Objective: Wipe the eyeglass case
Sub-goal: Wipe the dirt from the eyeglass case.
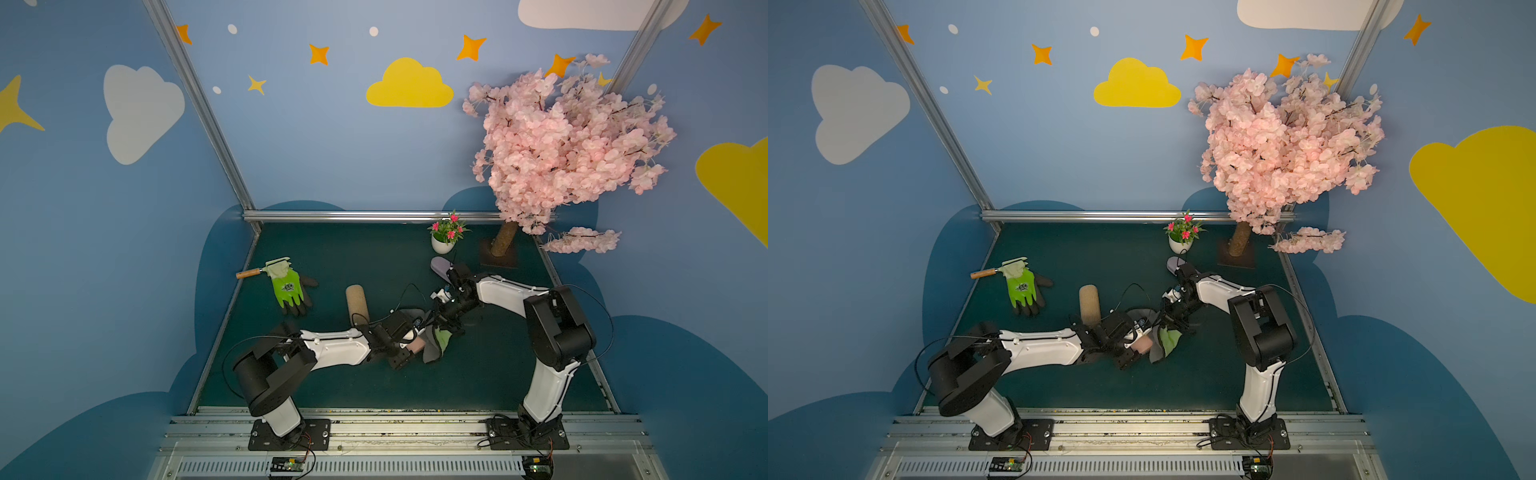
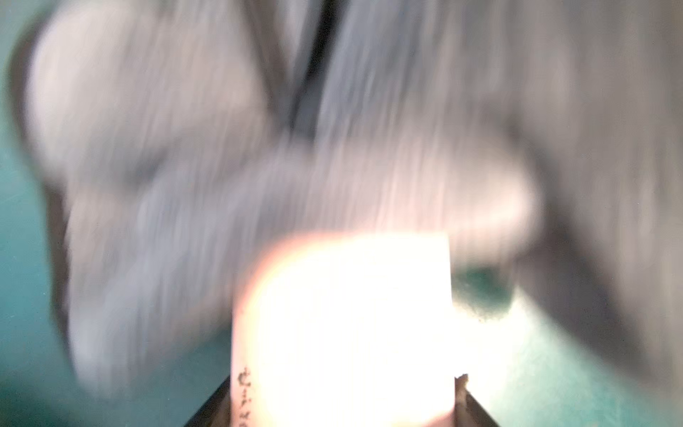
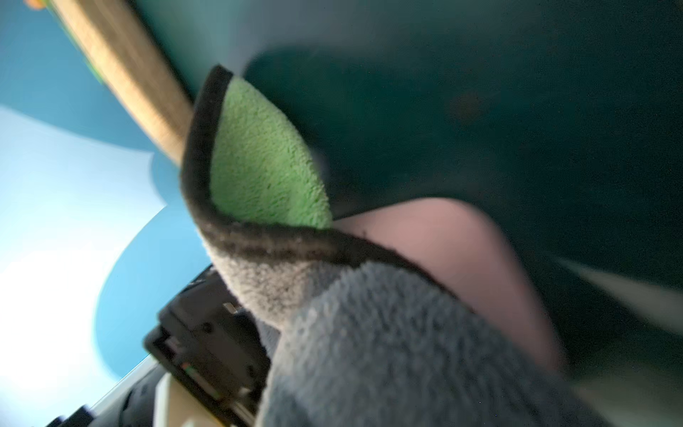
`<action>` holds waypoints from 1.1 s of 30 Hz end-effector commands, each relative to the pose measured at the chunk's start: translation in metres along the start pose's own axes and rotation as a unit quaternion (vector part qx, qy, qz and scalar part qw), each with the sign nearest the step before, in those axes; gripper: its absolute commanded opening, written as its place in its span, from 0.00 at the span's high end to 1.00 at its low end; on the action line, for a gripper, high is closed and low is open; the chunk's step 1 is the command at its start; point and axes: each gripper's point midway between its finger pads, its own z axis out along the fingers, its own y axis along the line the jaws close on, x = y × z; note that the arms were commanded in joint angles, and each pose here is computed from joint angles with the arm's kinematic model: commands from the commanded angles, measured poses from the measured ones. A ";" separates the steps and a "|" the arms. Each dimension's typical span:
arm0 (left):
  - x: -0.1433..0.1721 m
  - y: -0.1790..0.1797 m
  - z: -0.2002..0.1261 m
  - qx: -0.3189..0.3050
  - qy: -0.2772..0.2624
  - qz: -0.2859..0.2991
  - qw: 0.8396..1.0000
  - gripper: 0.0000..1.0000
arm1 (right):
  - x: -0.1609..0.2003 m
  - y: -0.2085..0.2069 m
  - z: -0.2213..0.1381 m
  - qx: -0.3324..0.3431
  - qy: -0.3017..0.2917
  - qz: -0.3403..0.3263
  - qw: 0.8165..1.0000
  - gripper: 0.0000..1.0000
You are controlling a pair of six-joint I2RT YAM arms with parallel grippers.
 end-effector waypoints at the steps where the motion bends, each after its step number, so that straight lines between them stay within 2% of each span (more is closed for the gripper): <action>1: 0.015 -0.013 0.007 0.035 0.021 -0.019 0.999 0.97 | 0.015 -0.057 -0.021 0.182 -0.009 -0.016 0.983 1.00; 4: 0.015 -0.012 0.009 0.033 0.025 -0.018 0.999 0.97 | 0.043 0.020 0.000 0.040 0.035 -0.034 0.998 1.00; 6: 0.013 -0.011 0.007 0.029 0.023 -0.019 0.999 0.97 | 0.061 0.057 0.015 -0.038 0.057 -0.027 0.997 1.00; 8: 0.011 -0.010 0.006 0.026 0.016 -0.019 0.999 0.97 | 0.070 0.072 0.030 -0.084 0.079 -0.008 0.993 1.00; 10: 0.011 -0.008 0.004 0.022 0.012 -0.021 0.999 0.97 | 0.067 0.060 0.043 -0.099 0.092 0.023 0.991 1.00; 12: 0.011 -0.008 0.004 0.023 0.012 -0.023 0.999 0.97 | 0.056 0.026 0.044 -0.072 0.086 0.049 0.993 1.00; 14: 0.011 -0.008 0.003 0.025 0.012 -0.022 0.999 0.97 | 0.044 -0.031 0.029 0.036 0.067 0.057 0.995 1.00; 16: 0.011 -0.008 0.003 0.024 0.010 -0.023 0.999 0.97 | 0.027 -0.084 0.002 0.156 0.033 0.047 0.986 1.00; 18: 0.011 -0.008 0.003 0.023 0.009 -0.023 0.999 0.97 | 0.015 -0.096 -0.019 0.208 0.006 0.029 0.978 1.00; 22: 0.013 -0.008 0.004 0.024 0.013 -0.023 0.999 0.97 | 0.023 -0.043 -0.010 0.183 0.006 -0.027 0.983 1.00; 23: 0.011 -0.009 0.003 0.025 0.012 -0.023 0.999 0.97 | 0.030 -0.023 -0.002 0.157 0.016 -0.036 0.987 1.00; 25: 0.011 -0.009 0.003 0.024 0.014 -0.023 0.999 0.97 | 0.051 0.022 0.020 0.062 0.043 -0.036 0.996 1.00; 27: 0.009 -0.008 0.002 0.023 0.013 -0.023 0.999 0.97 | 0.064 0.048 0.037 0.000 0.062 -0.027 0.998 1.00; 29: 0.007 -0.008 0.001 0.023 0.010 -0.024 0.999 0.97 | 0.062 0.044 0.044 -0.009 0.065 -0.019 0.998 1.00; 30: 0.007 -0.008 0.000 0.024 0.009 -0.023 0.999 0.97 | 0.057 0.026 0.043 0.011 0.060 -0.007 0.998 1.00; 33: 0.007 -0.007 0.000 0.025 0.012 -0.026 0.999 0.97 | 0.032 -0.057 0.019 0.144 0.030 0.024 0.989 1.00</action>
